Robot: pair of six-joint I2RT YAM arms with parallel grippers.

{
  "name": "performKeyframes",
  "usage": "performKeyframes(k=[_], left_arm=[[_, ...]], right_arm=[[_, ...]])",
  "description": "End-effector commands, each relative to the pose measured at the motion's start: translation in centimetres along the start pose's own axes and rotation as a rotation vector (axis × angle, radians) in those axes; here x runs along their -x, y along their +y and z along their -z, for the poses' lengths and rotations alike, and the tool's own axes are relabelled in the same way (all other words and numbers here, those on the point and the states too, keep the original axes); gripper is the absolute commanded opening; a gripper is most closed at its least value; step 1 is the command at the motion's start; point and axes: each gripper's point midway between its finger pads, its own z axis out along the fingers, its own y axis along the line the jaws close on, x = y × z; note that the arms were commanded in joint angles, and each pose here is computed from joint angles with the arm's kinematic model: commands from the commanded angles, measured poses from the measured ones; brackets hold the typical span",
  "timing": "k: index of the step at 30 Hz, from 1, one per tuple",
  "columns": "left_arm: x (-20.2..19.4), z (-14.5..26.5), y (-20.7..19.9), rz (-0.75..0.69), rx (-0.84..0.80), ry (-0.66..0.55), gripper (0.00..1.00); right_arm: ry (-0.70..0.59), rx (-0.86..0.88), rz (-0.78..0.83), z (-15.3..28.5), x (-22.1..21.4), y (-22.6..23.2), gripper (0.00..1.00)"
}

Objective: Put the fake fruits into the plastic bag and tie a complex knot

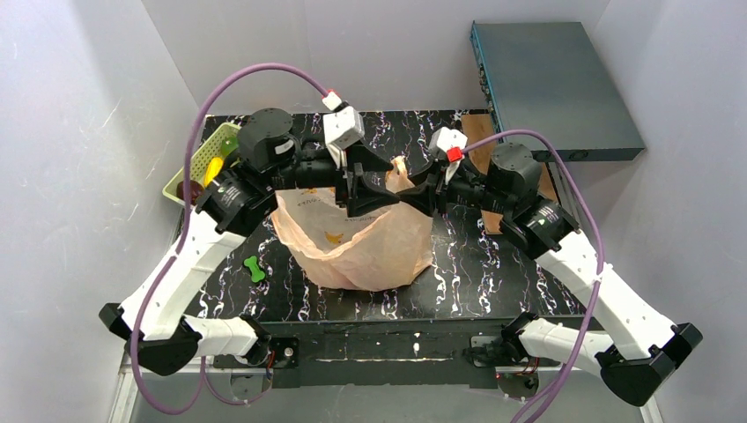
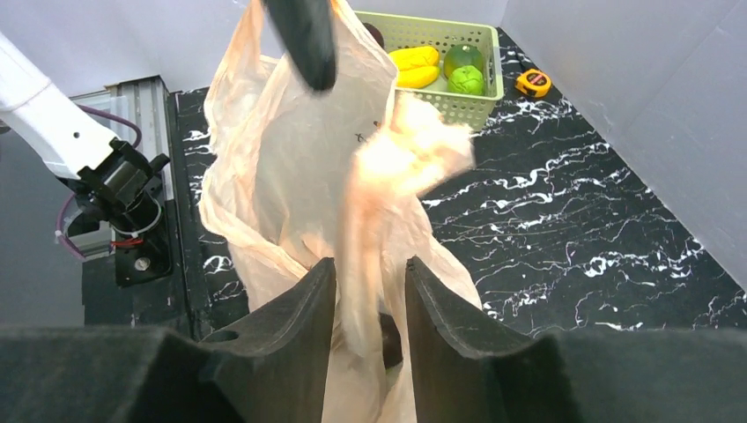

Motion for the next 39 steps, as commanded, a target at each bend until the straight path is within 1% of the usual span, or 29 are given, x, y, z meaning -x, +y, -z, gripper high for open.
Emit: performKeyframes(k=[1, 3, 8, 14, 17, 19, 20, 21, 22, 24, 26, 27, 28, 31, 33, 36, 38, 39], left_arm=[[1.3, 2.6, 0.8, -0.02, 0.147, 0.022, 0.66], [1.1, 2.8, 1.9, 0.025, 0.218, 0.032, 0.68], [-0.5, 1.9, 3.3, 0.182, 0.28, 0.061, 0.69], [-1.1, 0.0, 3.8, 0.299, 0.245, 0.055, 0.7], [-1.3, -1.0, 3.7, 0.335, 0.208, 0.059, 0.65], [-1.5, -1.5, 3.7, 0.336, 0.18, 0.056, 0.5], [-1.4, -1.7, 3.6, 0.333, 0.164, 0.052, 0.36], [-1.2, -1.9, 3.4, 0.329, 0.145, 0.043, 0.14], [-1.0, -2.0, 2.9, 0.314, 0.109, 0.039, 0.0], [-0.5, -1.7, 2.0, 0.272, 0.055, 0.034, 0.0], [0.2, -0.8, 1.5, 0.234, 0.029, -0.001, 0.0], [0.3, -0.4, 1.5, 0.221, 0.023, -0.016, 0.0], [0.5, 0.1, 1.3, 0.211, 0.012, -0.026, 0.0], [0.5, 0.7, 0.5, 0.187, -0.048, -0.026, 0.0], [0.4, 0.7, -0.2, 0.164, -0.101, -0.023, 0.0], [0.5, 0.5, -0.3, 0.158, -0.123, -0.027, 0.0], [0.6, 0.3, -0.1, 0.154, -0.125, -0.028, 0.0], [0.6, 0.2, 0.1, 0.155, -0.129, -0.03, 0.0]], right_arm=[[-0.074, 0.007, 0.1, 0.5, 2.2, 0.8, 0.41], [-0.074, 0.016, 0.115, 0.5, 2.1, 1.2, 0.41], [-0.068, 0.026, 0.132, 0.2, 1.9, 1.5, 0.4], [-0.068, 0.032, 0.135, -0.2, 1.9, 1.7, 0.4], [-0.069, 0.03, 0.136, -0.2, 2.0, 1.7, 0.4], [-0.071, 0.031, 0.135, -0.1, 2.0, 1.9, 0.41], [-0.071, 0.034, 0.134, -0.2, 2.0, 2.0, 0.43], [-0.07, 0.034, 0.127, -0.2, 2.0, 2.1, 0.46], [-0.07, 0.024, 0.114, -0.1, 2.1, 2.0, 0.55], [-0.054, -0.013, 0.064, 0.2, 2.1, 1.6, 0.75], [-0.033, -0.065, 0.036, 1.2, 2.1, 1.2, 0.92], [-0.03, -0.077, 0.038, 1.7, 2.0, 1.2, 0.97], [-0.03, -0.071, 0.049, 2.1, 1.9, 1.4, 0.98], [-0.052, -0.022, 0.09, 2.1, 1.9, 2.2, 0.98], [-0.065, 0.019, 0.095, 1.2, 2.4, 2.4, 0.98], [-0.085, 0.095, 0.093, -0.4, 3.5, 2.9, 0.98], [-0.106, 0.164, 0.088, -1.3, 4.2, 3.6, 0.94], [-0.116, 0.187, 0.085, -1.7, 4.3, 3.8, 0.89]])
